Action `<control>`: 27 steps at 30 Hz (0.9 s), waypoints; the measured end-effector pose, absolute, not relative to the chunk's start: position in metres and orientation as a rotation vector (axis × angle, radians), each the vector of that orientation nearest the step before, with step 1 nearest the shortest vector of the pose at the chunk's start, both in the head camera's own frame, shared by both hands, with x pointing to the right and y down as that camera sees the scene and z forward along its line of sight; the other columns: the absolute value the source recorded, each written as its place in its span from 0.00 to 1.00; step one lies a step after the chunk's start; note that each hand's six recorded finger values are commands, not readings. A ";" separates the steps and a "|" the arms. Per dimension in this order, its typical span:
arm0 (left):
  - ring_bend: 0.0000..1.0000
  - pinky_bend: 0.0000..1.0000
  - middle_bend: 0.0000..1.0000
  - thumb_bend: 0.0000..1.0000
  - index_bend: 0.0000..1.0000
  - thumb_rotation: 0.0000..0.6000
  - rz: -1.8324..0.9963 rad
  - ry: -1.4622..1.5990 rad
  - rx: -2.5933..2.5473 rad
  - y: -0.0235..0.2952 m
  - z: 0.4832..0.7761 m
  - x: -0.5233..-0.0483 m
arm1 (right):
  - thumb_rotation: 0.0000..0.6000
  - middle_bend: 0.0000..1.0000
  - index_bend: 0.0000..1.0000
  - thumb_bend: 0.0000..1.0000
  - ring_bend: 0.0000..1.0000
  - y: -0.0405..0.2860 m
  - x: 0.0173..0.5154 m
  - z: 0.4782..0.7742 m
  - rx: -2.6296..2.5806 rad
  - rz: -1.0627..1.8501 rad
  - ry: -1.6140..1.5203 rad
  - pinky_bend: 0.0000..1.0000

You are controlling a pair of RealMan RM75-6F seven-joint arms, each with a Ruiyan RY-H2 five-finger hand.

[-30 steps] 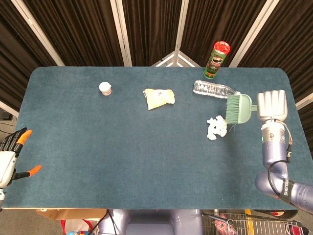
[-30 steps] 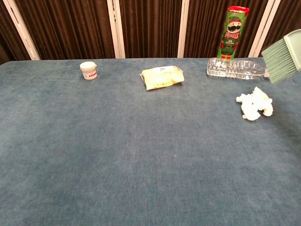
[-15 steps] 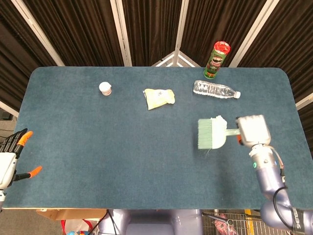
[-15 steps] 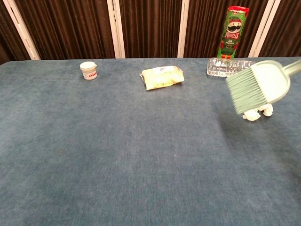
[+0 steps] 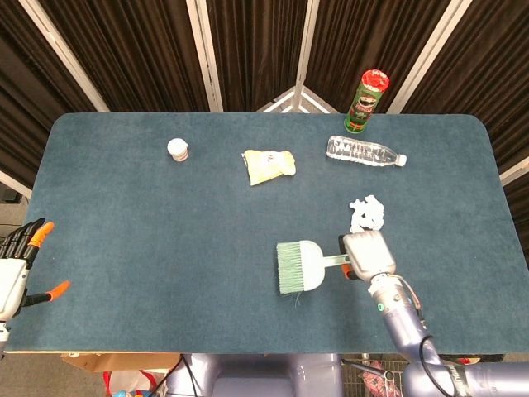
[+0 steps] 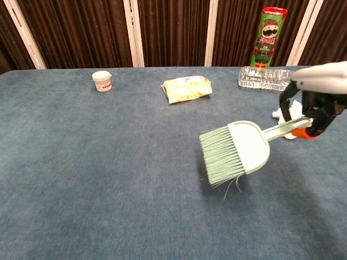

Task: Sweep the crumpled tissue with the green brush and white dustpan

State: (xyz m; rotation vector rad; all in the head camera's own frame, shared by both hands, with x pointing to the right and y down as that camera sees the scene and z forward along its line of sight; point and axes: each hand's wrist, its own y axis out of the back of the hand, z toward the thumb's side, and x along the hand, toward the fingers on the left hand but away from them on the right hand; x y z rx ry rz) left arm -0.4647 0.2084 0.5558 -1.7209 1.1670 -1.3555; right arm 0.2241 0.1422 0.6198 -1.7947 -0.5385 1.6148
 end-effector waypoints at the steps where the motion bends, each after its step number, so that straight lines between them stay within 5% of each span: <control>1: 0.00 0.02 0.00 0.00 0.00 1.00 -1.356 1.166 -1.721 0.208 0.556 -0.465 | 1.00 0.96 0.79 0.59 1.00 0.143 0.223 0.623 -1.792 1.617 -0.541 0.86; 5: 0.00 0.02 0.00 0.00 0.00 1.00 -1.356 1.166 -1.719 0.209 0.555 -0.466 | 1.00 0.93 0.75 0.59 0.93 0.145 0.226 0.638 -1.759 1.639 -0.537 0.82; 8: 0.00 0.02 0.00 0.00 0.00 1.00 -1.358 1.167 -1.718 0.209 0.555 -0.467 | 1.00 0.80 0.63 0.59 0.82 0.147 0.234 0.649 -1.707 1.661 -0.507 0.75; 11: 0.00 0.02 0.00 0.00 0.00 1.00 -1.361 1.163 -1.717 0.209 0.556 -0.467 | 1.00 0.62 0.46 0.55 0.64 0.154 0.242 0.658 -1.659 1.685 -0.468 0.65; 18: 0.00 0.02 0.00 0.00 0.00 1.00 -1.364 1.155 -1.715 0.209 0.556 -0.466 | 1.00 0.14 0.03 0.42 0.14 0.170 0.262 0.667 -1.607 1.782 -0.404 0.23; 27: 0.00 0.02 0.00 0.00 0.00 1.00 -1.372 1.155 -1.710 0.210 0.557 -0.466 | 1.00 0.02 0.00 0.40 0.02 0.179 0.285 0.661 -1.554 1.836 -0.389 0.11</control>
